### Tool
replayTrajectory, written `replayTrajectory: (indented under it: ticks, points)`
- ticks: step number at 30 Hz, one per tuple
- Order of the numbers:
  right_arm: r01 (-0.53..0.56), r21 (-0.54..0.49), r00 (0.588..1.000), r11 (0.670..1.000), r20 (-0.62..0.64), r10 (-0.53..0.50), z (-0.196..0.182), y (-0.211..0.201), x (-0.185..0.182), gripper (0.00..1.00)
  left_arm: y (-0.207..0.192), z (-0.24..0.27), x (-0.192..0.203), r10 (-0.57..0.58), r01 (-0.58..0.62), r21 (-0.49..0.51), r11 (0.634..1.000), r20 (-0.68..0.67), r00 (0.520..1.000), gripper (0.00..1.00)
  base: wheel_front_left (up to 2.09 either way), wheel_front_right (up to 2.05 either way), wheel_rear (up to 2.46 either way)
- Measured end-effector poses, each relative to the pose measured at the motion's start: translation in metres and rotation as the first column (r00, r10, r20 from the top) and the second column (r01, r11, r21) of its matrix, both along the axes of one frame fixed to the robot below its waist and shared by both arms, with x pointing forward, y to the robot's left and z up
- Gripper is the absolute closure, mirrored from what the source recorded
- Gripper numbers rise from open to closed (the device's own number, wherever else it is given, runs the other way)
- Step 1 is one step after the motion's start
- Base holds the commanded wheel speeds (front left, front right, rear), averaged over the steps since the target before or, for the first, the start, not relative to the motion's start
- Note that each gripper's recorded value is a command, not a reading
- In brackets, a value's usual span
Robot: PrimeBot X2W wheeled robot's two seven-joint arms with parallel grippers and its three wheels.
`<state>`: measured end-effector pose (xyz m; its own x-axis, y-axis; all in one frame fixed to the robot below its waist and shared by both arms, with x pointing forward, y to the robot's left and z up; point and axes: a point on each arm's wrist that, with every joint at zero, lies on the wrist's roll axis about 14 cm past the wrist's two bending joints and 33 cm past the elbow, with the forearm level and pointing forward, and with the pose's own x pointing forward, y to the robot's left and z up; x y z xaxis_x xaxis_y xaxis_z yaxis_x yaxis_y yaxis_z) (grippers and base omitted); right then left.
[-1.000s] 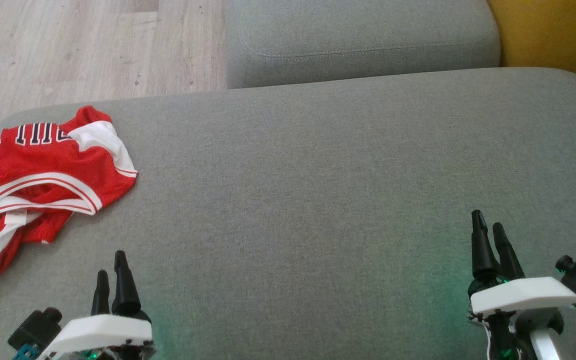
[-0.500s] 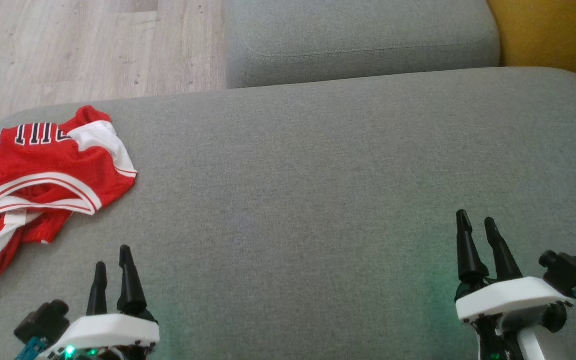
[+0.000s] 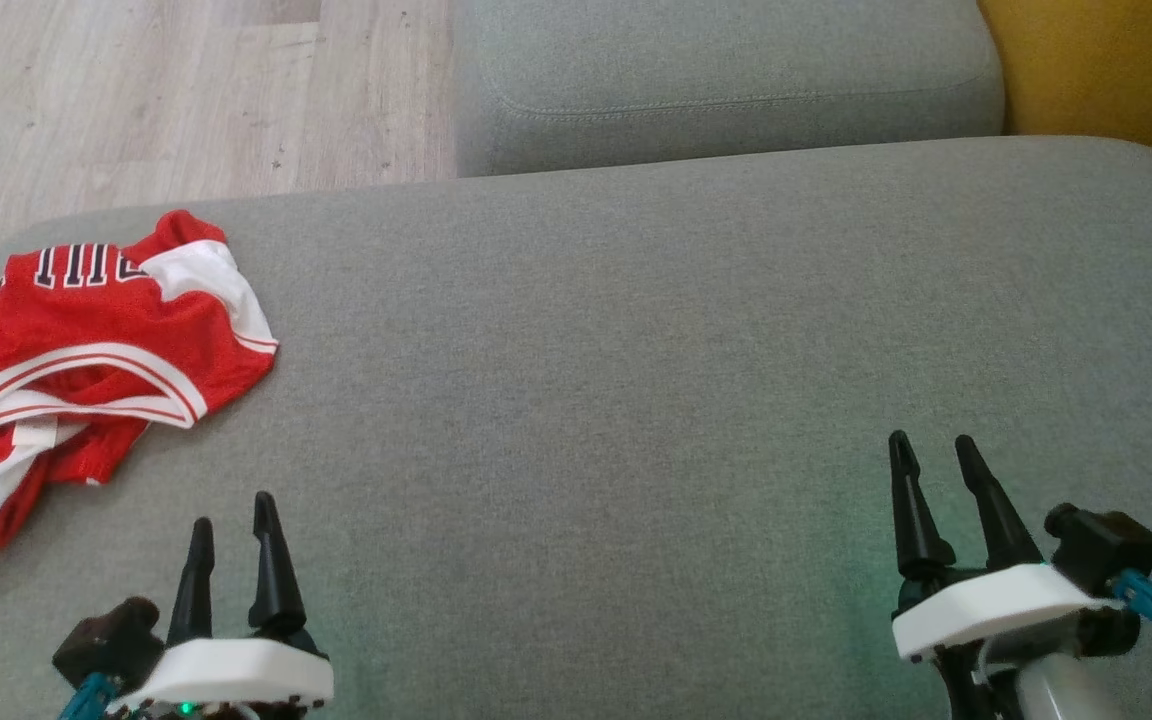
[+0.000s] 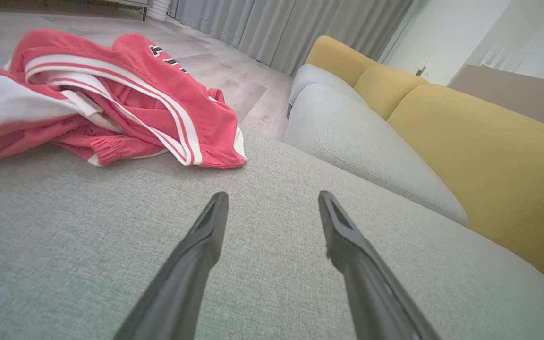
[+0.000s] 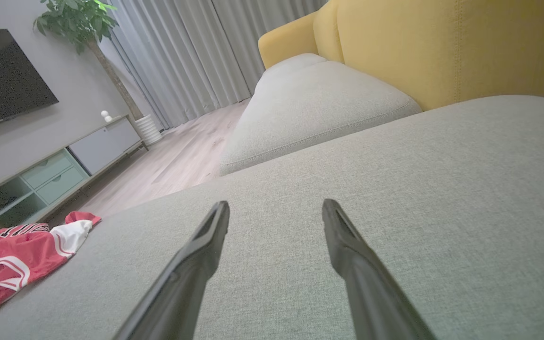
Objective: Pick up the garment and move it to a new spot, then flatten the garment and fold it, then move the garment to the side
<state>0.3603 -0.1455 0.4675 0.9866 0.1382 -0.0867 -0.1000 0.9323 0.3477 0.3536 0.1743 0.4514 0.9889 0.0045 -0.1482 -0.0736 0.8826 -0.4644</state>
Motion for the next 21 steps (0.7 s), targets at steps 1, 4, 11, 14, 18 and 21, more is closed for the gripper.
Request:
replayTrajectory:
  ticks: [1, 4, 11, 14, 18, 21]
  points:
    - [-0.004, -0.012, 1.0, 1.0, -0.001, 0.004, -0.001, 0.0, 0.0, 0.0, 0.0, 0.0, 0.0, -0.003, 0.003, 0.012, 1.0, 0.001, 1.0, 0.0, 0.0, 0.0, 0.0]
    - [-0.014, -0.05, 1.0, 0.999, 0.005, 0.014, -0.002, 0.001, 0.0, 0.0, 0.0, 0.001, 0.0, -0.009, 0.009, 0.048, 0.999, 0.007, 1.0, 0.0, 0.0, 0.0, 0.0]
    - [-0.03, -0.126, 0.999, 0.992, 0.02, 0.033, -0.003, 0.002, -0.001, 0.0, 0.001, -0.002, -0.002, -0.023, 0.021, 0.128, 0.992, 0.009, 1.0, 0.0, 0.0, 0.0, 0.0]
    - [-0.038, -0.158, 0.999, 0.987, 0.025, 0.042, -0.003, 0.003, -0.002, 0.0, 0.003, -0.004, -0.002, -0.03, 0.028, 0.167, 0.986, 0.006, 1.0, 0.0, 0.0, 0.0, 0.0]
    - [-0.041, -0.186, 0.998, 0.982, 0.035, 0.049, -0.003, 0.004, -0.002, 0.0, 0.004, -0.01, -0.004, -0.037, 0.038, 0.218, 0.975, -0.013, 0.999, 0.0, 0.0, 0.0, 0.0]
    - [-0.034, -0.189, 0.998, 0.981, 0.037, 0.042, -0.004, 0.001, -0.003, 0.0, 0.005, -0.014, -0.006, -0.047, 0.051, 0.254, 0.966, -0.021, 0.999, 0.0, 0.0, 0.0, 0.0]
